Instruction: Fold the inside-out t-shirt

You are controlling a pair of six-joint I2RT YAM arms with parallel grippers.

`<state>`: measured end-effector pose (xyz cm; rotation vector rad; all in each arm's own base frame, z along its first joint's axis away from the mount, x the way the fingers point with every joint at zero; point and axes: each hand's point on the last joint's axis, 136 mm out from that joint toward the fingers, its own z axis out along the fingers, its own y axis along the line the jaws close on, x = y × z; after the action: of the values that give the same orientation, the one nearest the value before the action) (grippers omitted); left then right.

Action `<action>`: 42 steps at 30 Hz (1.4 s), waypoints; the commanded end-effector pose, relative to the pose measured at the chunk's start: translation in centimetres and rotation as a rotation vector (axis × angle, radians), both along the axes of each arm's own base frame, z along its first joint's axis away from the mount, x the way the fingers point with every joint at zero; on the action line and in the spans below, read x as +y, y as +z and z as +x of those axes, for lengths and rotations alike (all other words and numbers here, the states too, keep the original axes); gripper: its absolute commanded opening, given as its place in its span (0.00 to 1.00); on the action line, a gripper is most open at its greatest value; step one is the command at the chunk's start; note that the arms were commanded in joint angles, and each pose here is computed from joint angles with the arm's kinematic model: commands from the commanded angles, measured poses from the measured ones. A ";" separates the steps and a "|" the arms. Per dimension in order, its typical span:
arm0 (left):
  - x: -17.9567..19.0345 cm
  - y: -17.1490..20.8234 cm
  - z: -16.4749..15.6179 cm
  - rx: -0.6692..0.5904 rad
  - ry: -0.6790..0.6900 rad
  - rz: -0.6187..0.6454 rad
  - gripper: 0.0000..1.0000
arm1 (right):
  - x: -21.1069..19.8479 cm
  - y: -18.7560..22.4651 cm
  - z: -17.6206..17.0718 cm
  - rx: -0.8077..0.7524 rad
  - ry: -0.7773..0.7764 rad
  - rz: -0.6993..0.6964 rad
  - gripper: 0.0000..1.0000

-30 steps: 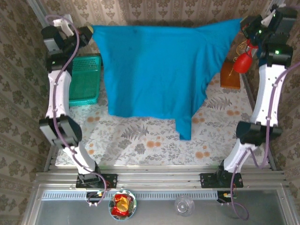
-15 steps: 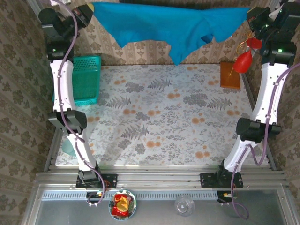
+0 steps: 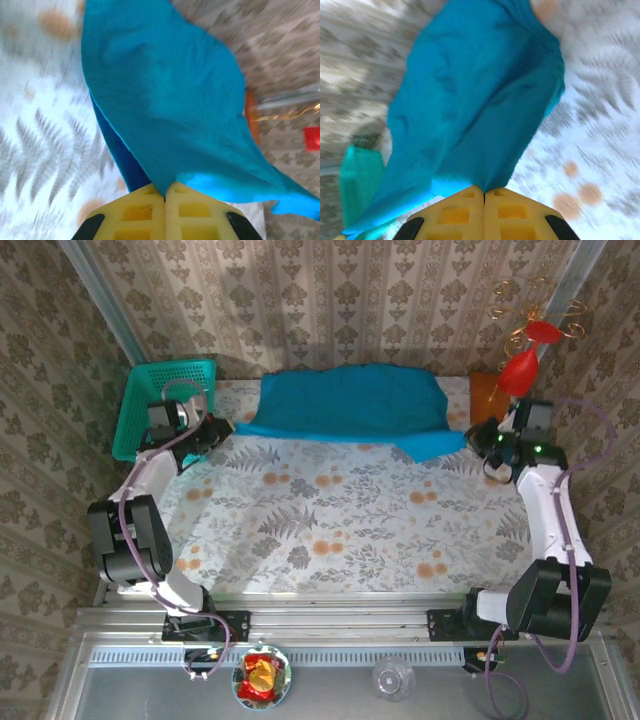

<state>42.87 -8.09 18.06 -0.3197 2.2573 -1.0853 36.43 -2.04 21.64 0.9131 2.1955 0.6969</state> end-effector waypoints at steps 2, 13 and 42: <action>0.7 -2.4 -4.5 0.031 -0.021 0.116 0.00 | 1.4 -4.8 -4.3 0.114 0.046 -0.046 0.00; 2.1 -6.5 -13.4 0.200 0.024 0.275 0.00 | 2.5 -8.6 -13.4 0.312 -0.003 -0.076 0.00; 1.2 -7.9 -15.2 0.241 0.009 0.370 0.43 | 16.1 -14.3 -10.3 0.330 0.622 -0.317 0.61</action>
<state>27.45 -6.54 9.30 -0.3408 2.6198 -0.6200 25.39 12.02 8.04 0.2757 2.8236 0.3619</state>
